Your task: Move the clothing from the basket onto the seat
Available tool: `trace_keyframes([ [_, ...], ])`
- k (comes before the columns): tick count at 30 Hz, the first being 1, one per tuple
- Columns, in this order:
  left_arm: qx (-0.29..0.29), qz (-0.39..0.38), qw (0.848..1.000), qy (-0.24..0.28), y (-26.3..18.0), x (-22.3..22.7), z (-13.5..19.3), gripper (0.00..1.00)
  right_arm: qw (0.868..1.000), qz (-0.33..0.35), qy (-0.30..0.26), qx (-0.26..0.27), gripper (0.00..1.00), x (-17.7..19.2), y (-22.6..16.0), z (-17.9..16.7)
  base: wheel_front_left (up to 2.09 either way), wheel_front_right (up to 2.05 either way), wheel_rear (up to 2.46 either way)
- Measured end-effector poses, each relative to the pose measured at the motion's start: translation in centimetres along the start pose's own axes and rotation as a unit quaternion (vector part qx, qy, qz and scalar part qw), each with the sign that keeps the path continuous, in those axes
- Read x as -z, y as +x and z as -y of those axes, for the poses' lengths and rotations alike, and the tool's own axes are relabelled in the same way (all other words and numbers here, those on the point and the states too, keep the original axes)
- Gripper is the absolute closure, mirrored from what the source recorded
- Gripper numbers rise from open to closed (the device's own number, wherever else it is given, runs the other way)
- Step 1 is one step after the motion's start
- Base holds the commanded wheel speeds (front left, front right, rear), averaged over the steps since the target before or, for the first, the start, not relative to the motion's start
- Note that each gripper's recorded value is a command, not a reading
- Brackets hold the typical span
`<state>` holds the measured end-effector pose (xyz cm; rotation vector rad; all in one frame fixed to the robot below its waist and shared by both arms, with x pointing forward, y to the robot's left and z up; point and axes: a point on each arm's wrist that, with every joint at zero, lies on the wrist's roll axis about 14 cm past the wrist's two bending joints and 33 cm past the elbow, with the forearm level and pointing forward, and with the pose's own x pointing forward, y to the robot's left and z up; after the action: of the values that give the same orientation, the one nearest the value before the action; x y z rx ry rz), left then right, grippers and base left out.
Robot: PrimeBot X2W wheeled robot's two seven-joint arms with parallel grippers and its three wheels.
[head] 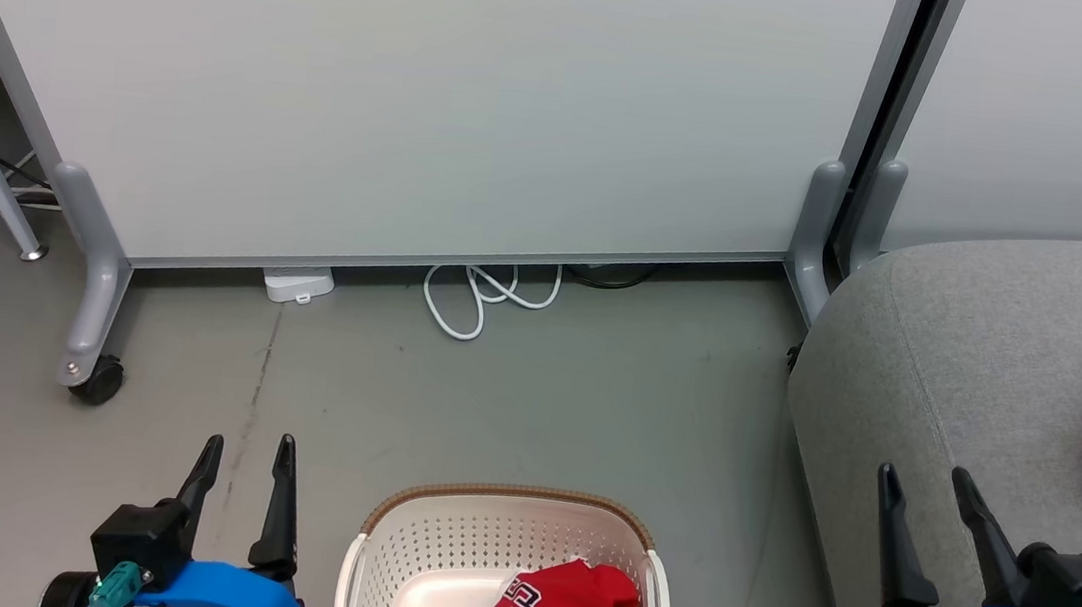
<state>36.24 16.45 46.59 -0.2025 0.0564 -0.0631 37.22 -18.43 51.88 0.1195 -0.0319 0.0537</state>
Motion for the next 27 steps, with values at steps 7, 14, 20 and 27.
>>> trace_keyframes([
  [7, 0.004, -0.001, 1.000, 0.003, 0.1, 0.1, 0.1, 0.00, 1.000, -0.008, 0.007, 0.000, 0.00, 0.5, -0.2, 0.0, 0.00, 0.00, 0.00],
  [14, 0.010, -0.006, 1.000, 0.006, 0.3, 0.3, 0.4, 0.00, 1.000, -0.016, 0.016, -0.004, 0.00, 1.0, -0.3, -0.4, 0.00, 0.00, 0.00],
  [20, 0.017, -0.009, 1.000, 0.006, 0.5, 0.6, 0.7, 0.00, 0.999, -0.024, 0.023, -0.003, 0.00, 1.6, -0.3, -0.4, 0.00, 0.00, 0.00],
  [27, 0.025, -0.014, 1.000, 0.010, 0.8, 0.9, 1.2, 0.00, 0.999, -0.029, 0.030, -0.003, 0.00, 2.1, -0.5, -0.4, 0.00, 0.00, 0.00],
])
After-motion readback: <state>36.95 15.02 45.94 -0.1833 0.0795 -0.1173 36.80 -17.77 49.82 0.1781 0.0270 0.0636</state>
